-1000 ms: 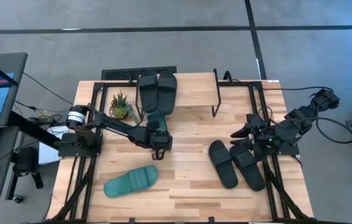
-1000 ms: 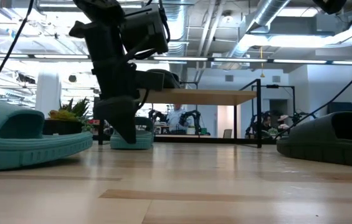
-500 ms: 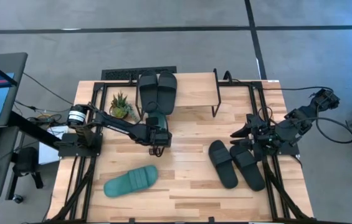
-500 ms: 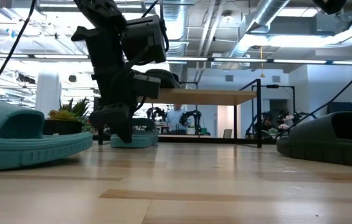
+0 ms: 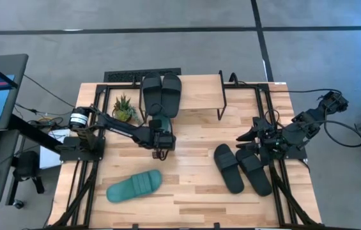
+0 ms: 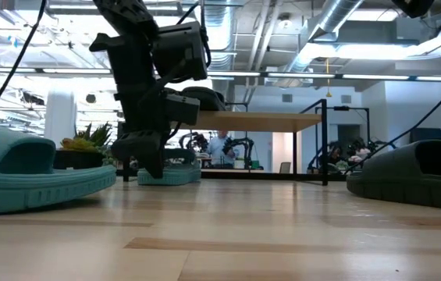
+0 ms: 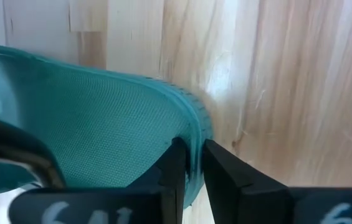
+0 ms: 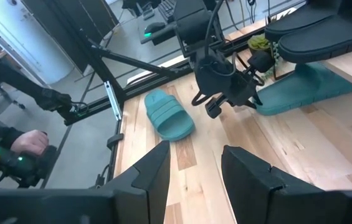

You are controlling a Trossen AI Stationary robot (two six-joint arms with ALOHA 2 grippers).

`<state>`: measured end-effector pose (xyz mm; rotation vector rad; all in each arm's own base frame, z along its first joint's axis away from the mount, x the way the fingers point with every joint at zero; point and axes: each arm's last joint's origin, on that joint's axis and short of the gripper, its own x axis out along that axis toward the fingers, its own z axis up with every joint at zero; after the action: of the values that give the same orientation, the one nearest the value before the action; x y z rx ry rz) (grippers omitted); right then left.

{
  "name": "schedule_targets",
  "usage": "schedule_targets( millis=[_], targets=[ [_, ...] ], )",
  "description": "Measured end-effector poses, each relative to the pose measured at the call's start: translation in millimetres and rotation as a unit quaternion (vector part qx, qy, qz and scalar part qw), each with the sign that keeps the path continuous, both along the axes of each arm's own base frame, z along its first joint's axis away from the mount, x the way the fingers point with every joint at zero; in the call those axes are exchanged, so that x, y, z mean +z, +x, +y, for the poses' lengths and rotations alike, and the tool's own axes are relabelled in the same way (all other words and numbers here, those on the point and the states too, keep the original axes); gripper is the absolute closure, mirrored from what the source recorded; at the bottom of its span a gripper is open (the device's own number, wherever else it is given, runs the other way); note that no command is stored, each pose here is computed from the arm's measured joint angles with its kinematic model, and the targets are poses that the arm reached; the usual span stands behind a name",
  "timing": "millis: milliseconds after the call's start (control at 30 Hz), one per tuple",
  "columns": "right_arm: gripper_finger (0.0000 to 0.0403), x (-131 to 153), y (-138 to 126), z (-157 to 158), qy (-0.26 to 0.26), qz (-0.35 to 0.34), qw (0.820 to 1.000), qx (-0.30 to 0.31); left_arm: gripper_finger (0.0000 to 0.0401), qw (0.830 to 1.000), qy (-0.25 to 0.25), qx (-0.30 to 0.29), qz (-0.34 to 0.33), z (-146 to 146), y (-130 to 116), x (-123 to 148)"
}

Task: Pick and place slides into the shelf
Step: Put the blue slide under the shelf

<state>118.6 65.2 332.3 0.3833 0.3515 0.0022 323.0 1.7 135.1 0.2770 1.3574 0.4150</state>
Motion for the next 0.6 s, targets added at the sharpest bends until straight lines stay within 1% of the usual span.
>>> schedule_targets(
  millis=[467,500,600],
  targets=[
    [0.0272,-1,0,0,-0.002,0.003,1.0,0.0,0.0366,1.0,-0.001,0.008,-0.02,10,4,1],
    [0.0272,-1,0,0,-0.002,0.003,1.0,0.0,0.0366,1.0,0.002,0.01,-0.022,11,4,1],
    [0.0272,-1,0,0,-0.002,0.003,1.0,0.0,0.0366,0.999,0.038,0.029,-0.023,19,4,-1]
  ],
)
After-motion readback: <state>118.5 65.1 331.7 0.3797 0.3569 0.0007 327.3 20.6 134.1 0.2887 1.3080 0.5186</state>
